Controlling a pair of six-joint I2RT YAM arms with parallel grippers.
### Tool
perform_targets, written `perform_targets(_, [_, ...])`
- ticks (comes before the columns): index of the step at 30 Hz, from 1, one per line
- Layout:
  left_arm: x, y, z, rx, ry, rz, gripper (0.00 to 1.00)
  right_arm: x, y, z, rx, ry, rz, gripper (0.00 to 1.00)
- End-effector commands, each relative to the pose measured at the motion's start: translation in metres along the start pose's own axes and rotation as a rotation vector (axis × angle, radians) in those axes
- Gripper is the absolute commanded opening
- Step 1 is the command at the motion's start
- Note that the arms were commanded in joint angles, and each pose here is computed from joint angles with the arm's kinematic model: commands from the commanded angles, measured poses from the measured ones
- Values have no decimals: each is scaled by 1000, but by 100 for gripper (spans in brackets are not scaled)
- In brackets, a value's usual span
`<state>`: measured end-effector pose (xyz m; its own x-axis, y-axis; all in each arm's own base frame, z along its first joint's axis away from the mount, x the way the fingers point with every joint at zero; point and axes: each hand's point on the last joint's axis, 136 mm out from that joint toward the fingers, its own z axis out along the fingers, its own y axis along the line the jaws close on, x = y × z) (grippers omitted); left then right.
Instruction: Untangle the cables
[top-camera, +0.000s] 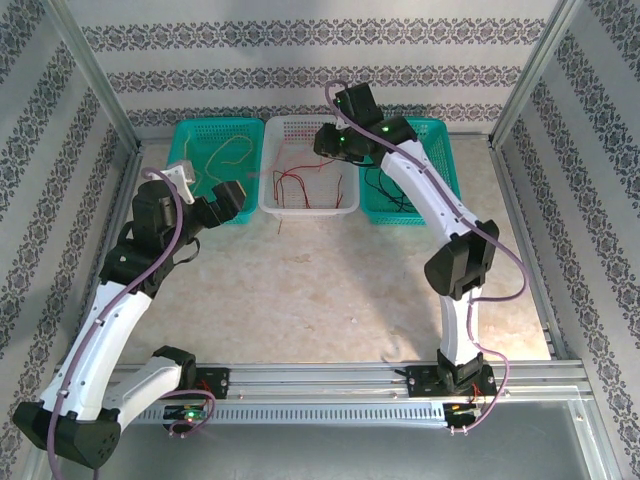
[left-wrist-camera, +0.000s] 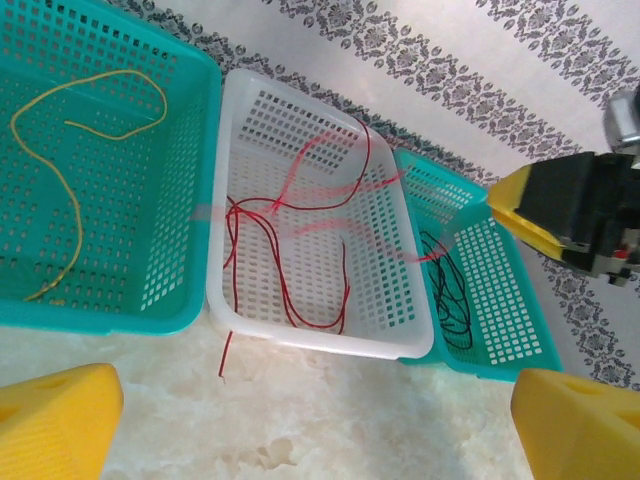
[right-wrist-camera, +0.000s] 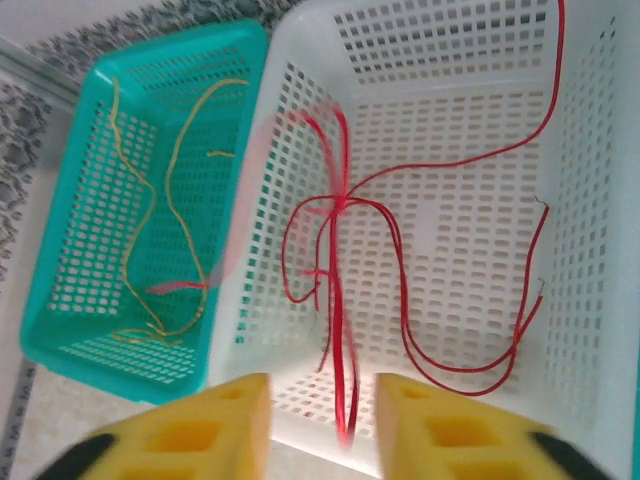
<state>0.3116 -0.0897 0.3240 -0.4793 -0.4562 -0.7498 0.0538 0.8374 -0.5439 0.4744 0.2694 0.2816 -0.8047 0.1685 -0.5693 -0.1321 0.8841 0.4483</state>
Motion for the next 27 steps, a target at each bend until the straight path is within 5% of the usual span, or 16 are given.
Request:
perform_targets(1, [4,3,-4,2,14,16,99,-13,-1,-29,-11,-33,14,42])
perform_targets(7, [1,8,2,-18,-6,20,100,-8,-9,-73,19,-105,-46,76])
perform_targets(13, [-5,47,8,-202,-91,76,100,20,-53,-147,144,-280,-113,84])
perform_targets(17, [-5,82,16,-367,-137,175,100,53,-114,-195,300,-465,-72,98])
perform_targets(24, [17,130,43,-504,-211,288,100,151,-228,-203,500,-725,62,98])
perform_targets(27, [22,137,52,-497,-272,414,99,180,-255,-190,534,-787,-9,98])
